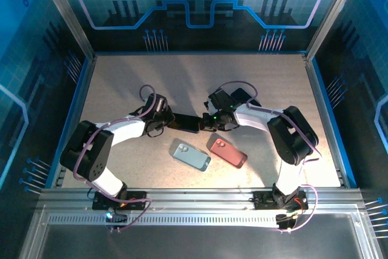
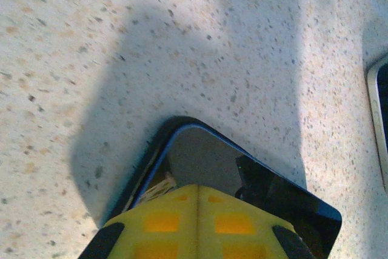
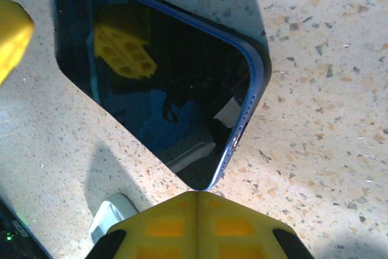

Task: Put the phone into the phone case

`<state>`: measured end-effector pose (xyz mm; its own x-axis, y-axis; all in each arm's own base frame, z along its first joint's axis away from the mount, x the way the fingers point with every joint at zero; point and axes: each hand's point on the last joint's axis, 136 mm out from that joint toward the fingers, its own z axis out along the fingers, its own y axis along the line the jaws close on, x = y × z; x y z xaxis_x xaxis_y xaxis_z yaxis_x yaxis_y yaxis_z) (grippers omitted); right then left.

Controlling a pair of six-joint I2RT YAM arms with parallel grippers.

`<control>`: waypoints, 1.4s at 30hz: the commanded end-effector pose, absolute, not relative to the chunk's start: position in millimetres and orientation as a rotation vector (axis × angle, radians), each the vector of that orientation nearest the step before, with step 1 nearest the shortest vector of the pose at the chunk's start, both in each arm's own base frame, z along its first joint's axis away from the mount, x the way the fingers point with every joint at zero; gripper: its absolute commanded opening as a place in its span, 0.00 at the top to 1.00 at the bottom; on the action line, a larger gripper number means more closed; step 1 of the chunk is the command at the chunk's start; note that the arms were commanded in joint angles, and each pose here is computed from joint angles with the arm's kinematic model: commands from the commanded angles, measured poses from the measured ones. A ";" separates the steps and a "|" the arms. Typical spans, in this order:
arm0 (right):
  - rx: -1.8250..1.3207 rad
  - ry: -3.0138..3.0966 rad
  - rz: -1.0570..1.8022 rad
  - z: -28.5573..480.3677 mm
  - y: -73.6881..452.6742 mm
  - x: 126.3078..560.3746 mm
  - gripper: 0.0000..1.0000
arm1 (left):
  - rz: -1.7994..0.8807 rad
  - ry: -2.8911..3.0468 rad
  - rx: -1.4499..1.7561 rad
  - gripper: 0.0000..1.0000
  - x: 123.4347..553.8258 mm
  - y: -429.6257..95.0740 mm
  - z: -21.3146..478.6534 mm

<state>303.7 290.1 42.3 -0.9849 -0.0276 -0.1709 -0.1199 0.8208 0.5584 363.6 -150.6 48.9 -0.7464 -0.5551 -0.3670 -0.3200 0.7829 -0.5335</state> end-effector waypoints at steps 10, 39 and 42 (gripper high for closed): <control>-0.163 2.867 0.865 29.9 298.0 303.1 1.00 | -0.584 2.438 -0.753 1.00 359.2 -122.4 44.6; -0.194 2.882 0.850 25.4 307.1 304.5 1.00 | -0.587 2.520 -0.798 1.00 345.4 -125.4 3.2; -0.202 2.885 0.851 24.5 310.3 304.2 1.00 | -0.597 2.521 -0.809 1.00 343.1 -125.9 1.1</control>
<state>306.8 297.5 30.2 -0.9858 -0.0544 -0.1586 -0.1317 0.8369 0.5313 357.5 -123.0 17.2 -0.7193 -0.6152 -0.3228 -0.4100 0.7509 -0.5176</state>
